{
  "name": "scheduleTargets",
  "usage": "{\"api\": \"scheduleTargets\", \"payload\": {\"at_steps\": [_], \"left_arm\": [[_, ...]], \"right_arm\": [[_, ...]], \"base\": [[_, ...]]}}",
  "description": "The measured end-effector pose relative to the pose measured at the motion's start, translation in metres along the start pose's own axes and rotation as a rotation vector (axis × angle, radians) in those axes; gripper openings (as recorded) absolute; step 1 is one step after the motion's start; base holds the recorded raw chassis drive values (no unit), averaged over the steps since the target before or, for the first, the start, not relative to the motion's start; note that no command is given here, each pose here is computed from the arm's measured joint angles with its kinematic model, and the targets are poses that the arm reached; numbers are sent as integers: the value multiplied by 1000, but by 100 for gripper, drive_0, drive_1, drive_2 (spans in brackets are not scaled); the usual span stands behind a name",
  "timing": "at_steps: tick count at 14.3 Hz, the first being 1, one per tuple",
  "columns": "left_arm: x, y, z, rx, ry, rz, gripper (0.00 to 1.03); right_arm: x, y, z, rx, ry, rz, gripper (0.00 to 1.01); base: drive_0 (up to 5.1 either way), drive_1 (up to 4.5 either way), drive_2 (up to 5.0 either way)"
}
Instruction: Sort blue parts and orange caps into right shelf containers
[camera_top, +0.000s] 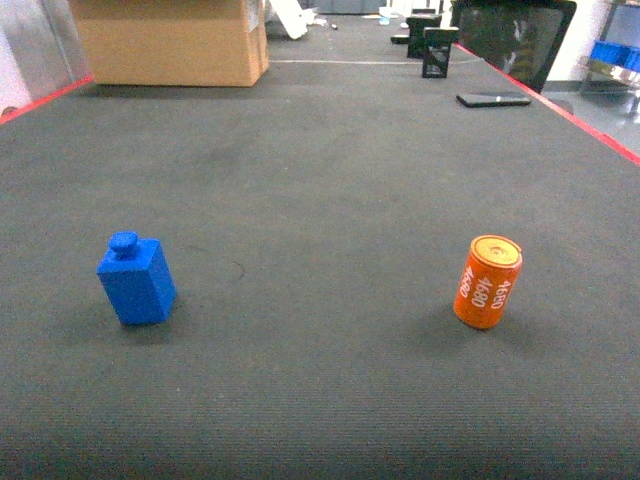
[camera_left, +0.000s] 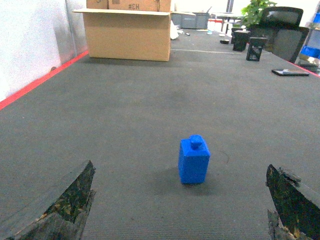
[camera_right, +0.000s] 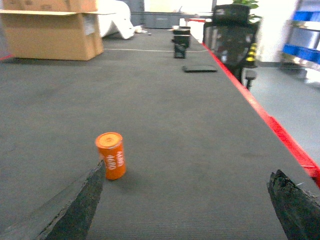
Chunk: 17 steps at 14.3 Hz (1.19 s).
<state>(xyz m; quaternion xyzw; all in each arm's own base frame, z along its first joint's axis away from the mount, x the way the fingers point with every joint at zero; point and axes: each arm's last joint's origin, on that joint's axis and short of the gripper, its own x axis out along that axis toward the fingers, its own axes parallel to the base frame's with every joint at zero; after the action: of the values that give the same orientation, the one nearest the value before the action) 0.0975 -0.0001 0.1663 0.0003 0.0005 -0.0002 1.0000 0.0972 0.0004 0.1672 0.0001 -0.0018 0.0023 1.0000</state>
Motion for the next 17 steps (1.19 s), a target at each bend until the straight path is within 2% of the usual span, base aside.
{"api": "scheduleTargets", "payload": {"at_steps": [1, 2, 3, 4, 5, 6, 7, 8, 9, 10, 12, 15, 17], "left_arm": [[0, 0, -1, 0, 9, 8, 98], [7, -6, 0, 14, 86, 137, 98], [22, -17, 11, 25, 79, 212, 98], [38, -26, 21, 22, 46, 263, 98], [65, -38, 31, 8, 8, 224, 98], [99, -51, 38, 0, -21, 171, 98], [128, -59, 35, 8, -5, 137, 98], [153, -64, 22, 40, 60, 122, 98], [169, -66, 11, 70, 110, 118, 98], [184, -67, 6, 78, 129, 117, 98], [200, -70, 4, 70, 129, 121, 98], [207, -71, -2, 70, 141, 123, 98], [217, -72, -15, 55, 177, 130, 98]], "right_arm": [[2, 2, 2, -6, -12, -98, 98], [11, 13, 5, -9, 7, -203, 98], [22, 19, 5, -15, 19, -296, 98], [36, 19, 12, 0, 3, -360, 98], [59, 22, 25, 24, -31, -331, 98], [87, 27, 32, 42, -32, -264, 98], [112, 32, 30, 47, 8, -214, 98], [135, 40, 21, 47, 74, -169, 98], [156, 50, 16, 54, 117, -127, 98], [174, 60, 14, 57, 132, -97, 98], [199, 74, 5, 57, 182, -56, 98], [210, 78, -2, 56, 209, -52, 98], [229, 87, -16, 65, 253, -45, 98]], "base": [[0, 0, 0], [0, 0, 0], [0, 0, 0], [0, 0, 0], [0, 0, 0], [0, 0, 0], [0, 0, 0], [0, 0, 0], [0, 0, 0], [0, 0, 0], [0, 0, 0], [0, 0, 0], [0, 0, 0]]}}
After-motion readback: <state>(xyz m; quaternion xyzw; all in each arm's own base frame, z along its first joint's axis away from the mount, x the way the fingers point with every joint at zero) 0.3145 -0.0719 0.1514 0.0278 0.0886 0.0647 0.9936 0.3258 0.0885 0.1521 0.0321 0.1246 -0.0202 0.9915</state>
